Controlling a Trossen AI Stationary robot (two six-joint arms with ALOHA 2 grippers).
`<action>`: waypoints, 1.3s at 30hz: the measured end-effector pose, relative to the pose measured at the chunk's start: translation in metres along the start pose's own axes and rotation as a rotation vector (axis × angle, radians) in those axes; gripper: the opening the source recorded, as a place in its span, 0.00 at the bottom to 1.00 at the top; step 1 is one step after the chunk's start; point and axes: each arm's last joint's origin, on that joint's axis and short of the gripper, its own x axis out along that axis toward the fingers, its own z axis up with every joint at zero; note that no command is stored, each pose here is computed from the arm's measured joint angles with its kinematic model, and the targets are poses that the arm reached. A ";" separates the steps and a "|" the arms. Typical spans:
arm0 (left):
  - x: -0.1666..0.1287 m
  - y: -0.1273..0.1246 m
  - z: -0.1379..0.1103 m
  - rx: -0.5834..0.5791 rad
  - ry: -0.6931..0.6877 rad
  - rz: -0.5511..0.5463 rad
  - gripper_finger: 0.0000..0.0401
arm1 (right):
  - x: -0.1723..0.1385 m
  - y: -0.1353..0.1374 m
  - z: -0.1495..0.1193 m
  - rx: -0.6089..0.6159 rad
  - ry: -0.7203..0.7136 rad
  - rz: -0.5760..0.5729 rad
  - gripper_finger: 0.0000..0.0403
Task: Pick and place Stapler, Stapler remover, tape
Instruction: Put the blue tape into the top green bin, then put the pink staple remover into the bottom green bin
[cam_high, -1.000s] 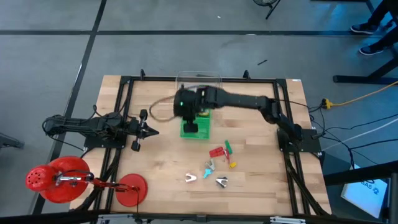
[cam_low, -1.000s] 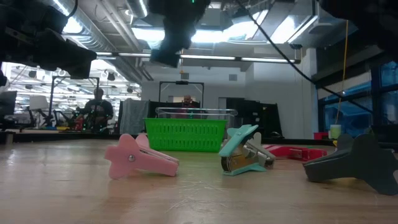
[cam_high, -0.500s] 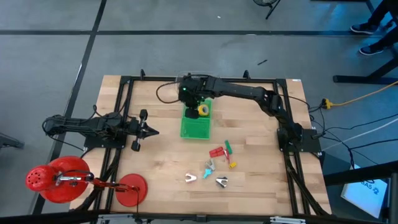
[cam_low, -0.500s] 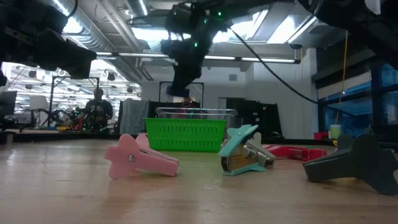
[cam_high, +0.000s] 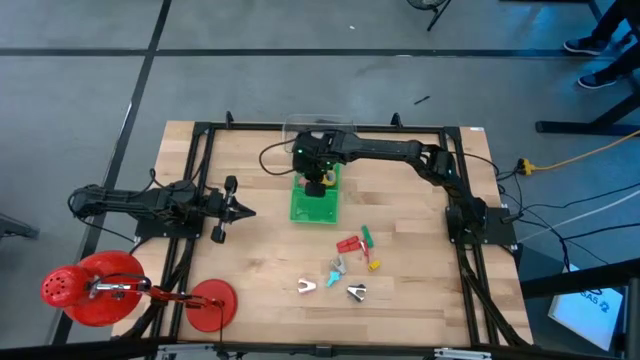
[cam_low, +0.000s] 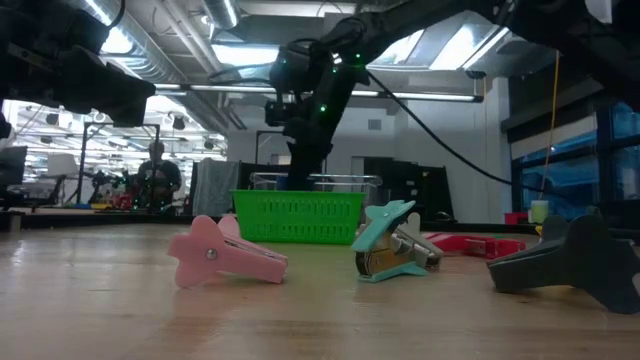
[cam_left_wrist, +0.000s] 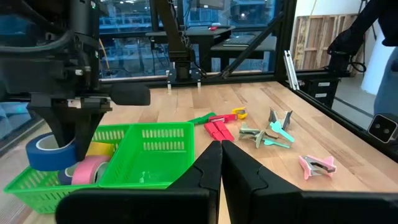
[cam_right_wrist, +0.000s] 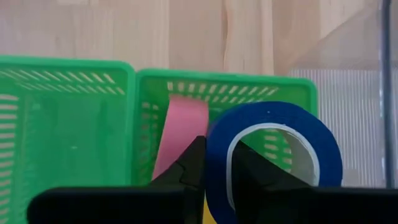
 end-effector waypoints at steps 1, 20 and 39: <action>0.000 0.000 0.000 0.000 0.000 0.000 0.02 | 0.001 0.000 -0.001 0.000 0.006 0.000 0.13; 0.000 0.000 0.000 0.000 0.000 0.000 0.02 | -0.039 -0.006 0.026 -0.006 -0.080 -0.022 0.47; 0.000 0.000 0.000 0.000 0.000 0.000 0.01 | -0.089 0.024 0.057 -0.075 -0.244 0.152 0.58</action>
